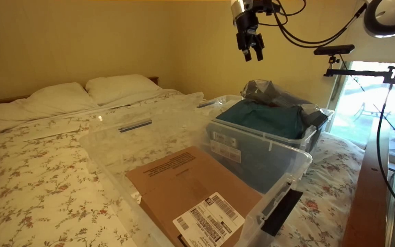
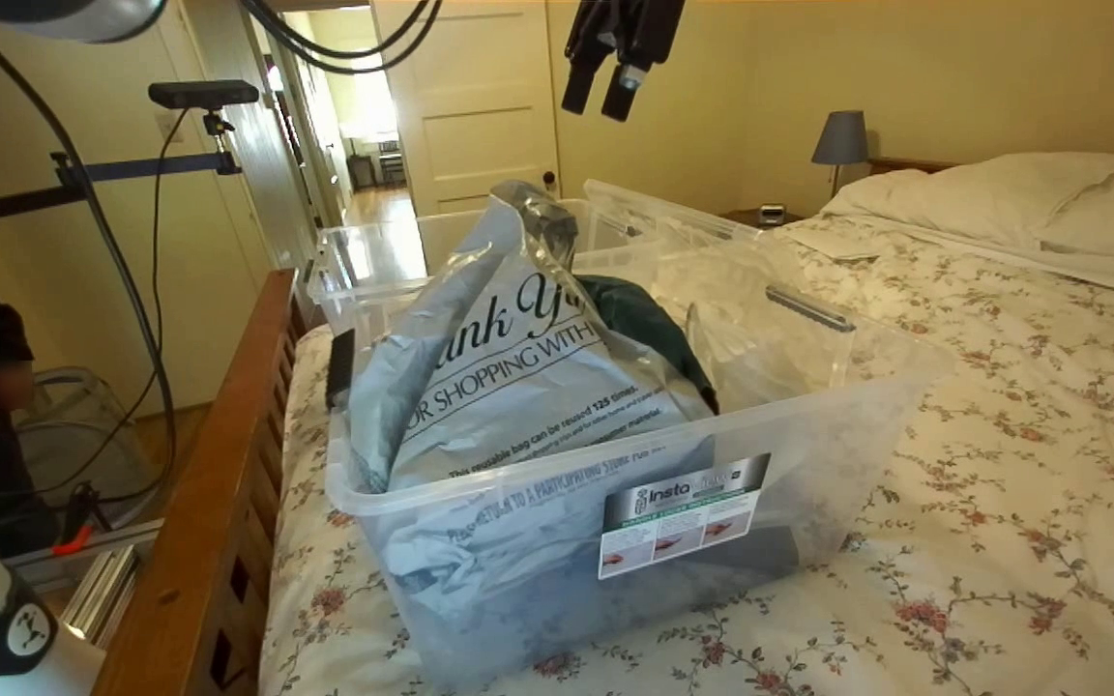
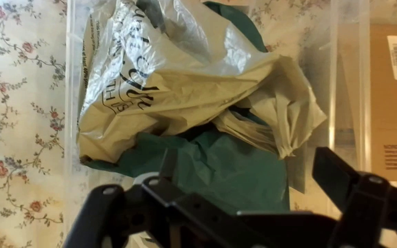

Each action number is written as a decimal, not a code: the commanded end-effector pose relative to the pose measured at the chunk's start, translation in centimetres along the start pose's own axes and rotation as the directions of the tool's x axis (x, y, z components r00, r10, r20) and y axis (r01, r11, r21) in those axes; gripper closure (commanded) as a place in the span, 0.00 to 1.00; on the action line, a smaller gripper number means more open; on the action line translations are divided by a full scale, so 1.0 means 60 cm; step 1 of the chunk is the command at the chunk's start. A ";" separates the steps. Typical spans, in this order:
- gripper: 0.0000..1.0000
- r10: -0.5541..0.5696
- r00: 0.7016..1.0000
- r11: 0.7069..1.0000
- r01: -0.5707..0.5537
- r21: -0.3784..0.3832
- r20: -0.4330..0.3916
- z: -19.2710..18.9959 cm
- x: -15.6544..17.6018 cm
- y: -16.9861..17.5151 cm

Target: Move the lid to lean on the north side of the totes and pick up the grey plastic bag

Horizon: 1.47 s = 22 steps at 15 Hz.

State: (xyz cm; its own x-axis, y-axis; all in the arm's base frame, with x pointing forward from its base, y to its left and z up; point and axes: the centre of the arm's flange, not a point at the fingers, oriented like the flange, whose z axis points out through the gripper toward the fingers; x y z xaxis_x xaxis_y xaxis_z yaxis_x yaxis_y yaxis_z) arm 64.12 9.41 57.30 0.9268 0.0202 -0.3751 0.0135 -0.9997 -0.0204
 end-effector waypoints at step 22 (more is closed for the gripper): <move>0.00 -0.188 0.980 0.982 0.188 -0.010 -0.069 0.057 -0.099 -0.035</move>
State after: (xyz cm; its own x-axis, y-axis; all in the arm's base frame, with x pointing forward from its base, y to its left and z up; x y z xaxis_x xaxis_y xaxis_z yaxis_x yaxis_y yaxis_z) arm 58.56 10.62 57.95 0.9656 0.1204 -0.2305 0.1101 -0.9923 -0.0570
